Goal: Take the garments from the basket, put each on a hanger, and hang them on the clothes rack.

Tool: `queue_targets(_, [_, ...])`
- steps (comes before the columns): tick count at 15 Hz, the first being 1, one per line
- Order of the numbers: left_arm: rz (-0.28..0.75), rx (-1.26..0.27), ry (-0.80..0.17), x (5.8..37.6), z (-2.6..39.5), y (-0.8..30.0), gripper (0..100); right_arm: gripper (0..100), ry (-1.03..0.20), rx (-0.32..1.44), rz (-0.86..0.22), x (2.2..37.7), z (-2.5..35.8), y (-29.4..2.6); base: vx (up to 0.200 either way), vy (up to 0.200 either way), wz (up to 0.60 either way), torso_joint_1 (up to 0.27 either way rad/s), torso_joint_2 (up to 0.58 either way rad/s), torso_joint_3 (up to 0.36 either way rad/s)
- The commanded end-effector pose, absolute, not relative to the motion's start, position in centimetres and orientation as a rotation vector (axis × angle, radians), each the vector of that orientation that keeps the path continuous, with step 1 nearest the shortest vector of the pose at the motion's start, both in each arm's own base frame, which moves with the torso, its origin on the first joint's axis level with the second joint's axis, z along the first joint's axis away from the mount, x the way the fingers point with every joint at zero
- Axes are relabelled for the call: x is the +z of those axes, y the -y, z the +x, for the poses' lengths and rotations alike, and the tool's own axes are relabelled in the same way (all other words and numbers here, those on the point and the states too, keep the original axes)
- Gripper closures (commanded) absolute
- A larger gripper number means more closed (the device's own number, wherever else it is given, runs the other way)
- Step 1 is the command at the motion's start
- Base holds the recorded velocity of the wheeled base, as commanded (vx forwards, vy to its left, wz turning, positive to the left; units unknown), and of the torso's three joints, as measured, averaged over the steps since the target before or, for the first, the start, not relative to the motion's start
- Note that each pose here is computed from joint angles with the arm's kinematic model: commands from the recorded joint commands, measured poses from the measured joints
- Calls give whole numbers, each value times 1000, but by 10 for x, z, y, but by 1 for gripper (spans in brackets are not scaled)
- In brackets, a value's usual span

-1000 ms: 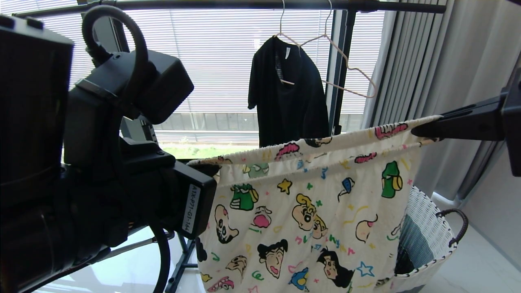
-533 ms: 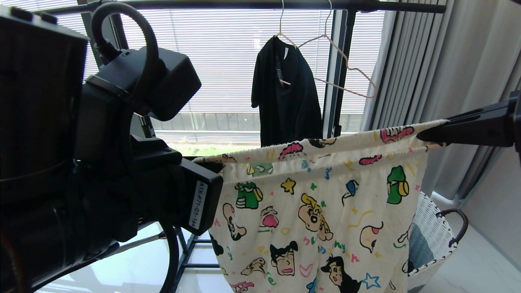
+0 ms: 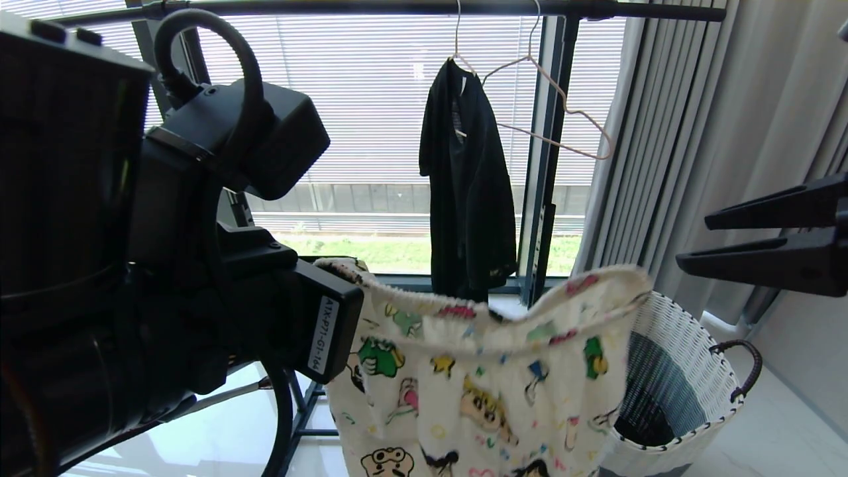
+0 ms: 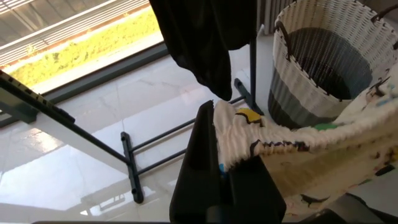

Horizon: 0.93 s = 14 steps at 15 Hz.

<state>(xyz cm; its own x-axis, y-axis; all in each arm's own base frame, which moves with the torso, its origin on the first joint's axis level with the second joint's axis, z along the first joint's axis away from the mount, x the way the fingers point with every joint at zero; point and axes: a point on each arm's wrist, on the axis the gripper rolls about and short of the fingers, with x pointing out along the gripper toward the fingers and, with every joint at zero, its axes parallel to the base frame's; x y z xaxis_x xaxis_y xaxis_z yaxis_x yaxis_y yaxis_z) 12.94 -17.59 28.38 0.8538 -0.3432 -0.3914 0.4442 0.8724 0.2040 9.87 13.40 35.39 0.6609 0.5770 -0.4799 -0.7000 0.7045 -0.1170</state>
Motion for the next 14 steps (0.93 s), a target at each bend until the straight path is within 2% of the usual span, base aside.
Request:
queue_targets(1, [298,-421,-358,283,130,177,100,0,-425,735,-299,354,94,-128,0,0,0,0,0,0])
queue_targets(4, [331,-338,-362,276,135,181,100,0,-419,694,-268,356,95,-119,0,0,0,0,0,0])
queue_targets(5, [356,-283,-362,273,137,176,100,0,-440,622,-268,351,102,-111,0,0,0,0,0,0])
queue_targets(8, [421,-171,-369,270,139,137,100,0,-473,368,-271,334,113,-86,0,0,0,0,0,0])
queue_targets(10, [473,-50,-406,257,135,97,100,0,-455,192,-275,320,119,-72,0,0,0,0,0,0])
queue_targets(12, [452,38,-426,250,129,74,100,0,-437,110,-268,302,117,-63,0,0,0,0,0,0])
queue_targets(14, [441,65,-434,245,125,67,100,0,-447,110,-288,281,111,-59,0,0,0,0,0,0])
